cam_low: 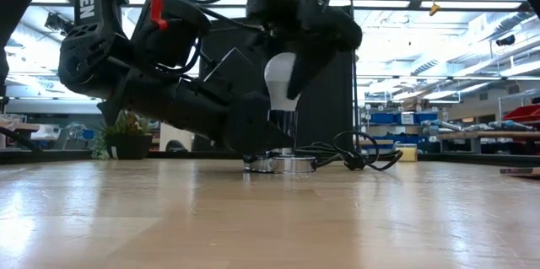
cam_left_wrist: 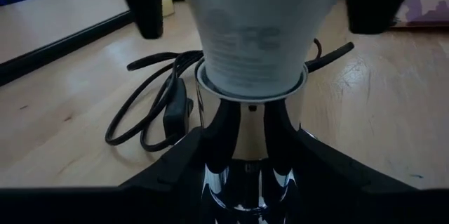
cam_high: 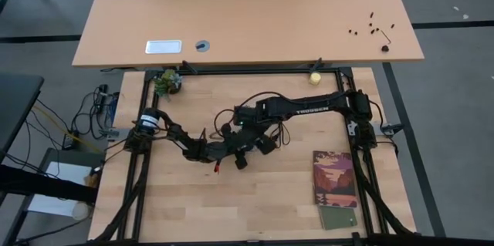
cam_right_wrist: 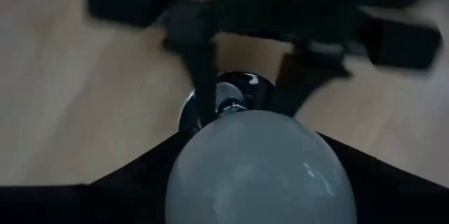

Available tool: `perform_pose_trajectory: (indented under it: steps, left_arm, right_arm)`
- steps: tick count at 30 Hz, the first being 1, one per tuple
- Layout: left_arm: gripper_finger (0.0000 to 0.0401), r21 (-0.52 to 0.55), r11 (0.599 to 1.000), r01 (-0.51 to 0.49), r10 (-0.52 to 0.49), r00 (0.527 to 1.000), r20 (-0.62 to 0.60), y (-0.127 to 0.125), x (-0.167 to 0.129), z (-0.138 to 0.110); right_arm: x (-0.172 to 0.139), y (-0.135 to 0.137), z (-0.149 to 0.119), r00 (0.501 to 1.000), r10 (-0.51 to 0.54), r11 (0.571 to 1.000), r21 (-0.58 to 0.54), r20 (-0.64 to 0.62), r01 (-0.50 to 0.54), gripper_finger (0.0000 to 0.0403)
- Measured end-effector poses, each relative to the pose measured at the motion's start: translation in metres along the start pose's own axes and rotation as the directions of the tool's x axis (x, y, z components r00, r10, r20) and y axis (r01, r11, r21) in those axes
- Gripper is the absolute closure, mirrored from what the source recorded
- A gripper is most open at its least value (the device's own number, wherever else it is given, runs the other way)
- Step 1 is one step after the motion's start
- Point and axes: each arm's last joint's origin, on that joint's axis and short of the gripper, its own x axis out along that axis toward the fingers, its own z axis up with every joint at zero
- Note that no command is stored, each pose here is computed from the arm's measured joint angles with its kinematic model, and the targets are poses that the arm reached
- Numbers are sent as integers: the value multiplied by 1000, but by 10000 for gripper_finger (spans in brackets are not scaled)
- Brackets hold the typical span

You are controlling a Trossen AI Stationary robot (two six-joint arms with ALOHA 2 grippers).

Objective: Screw lightbulb
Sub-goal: Remove the white lightbulb from the silver lamp

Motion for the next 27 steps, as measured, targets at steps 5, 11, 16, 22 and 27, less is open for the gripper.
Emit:
perform_pose_trajectory:
  steps: [5,11,16,22,27]
  left_arm:
    - [210,11,1000,0,0,1000,2,0,0,0]
    - [210,10,1000,2,-2,1000,1,0,0,0]
    - [210,6,1000,6,-6,1000,0,0,0,0]
    - [210,5,1000,8,-8,1000,0,-1,0,0]
    - [210,3,1000,7,-7,1000,-1,-1,0,0]
  right_arm:
    - [0,5,2,999,-29,915,-402,-30,15,128]
    - [2,11,7,991,-114,890,-451,-73,69,123]
    - [2,17,13,991,-126,957,-270,-44,110,104]
    - [2,21,16,993,-116,993,-29,-33,115,52]
    - [-4,17,19,985,-169,949,262,-35,173,9]
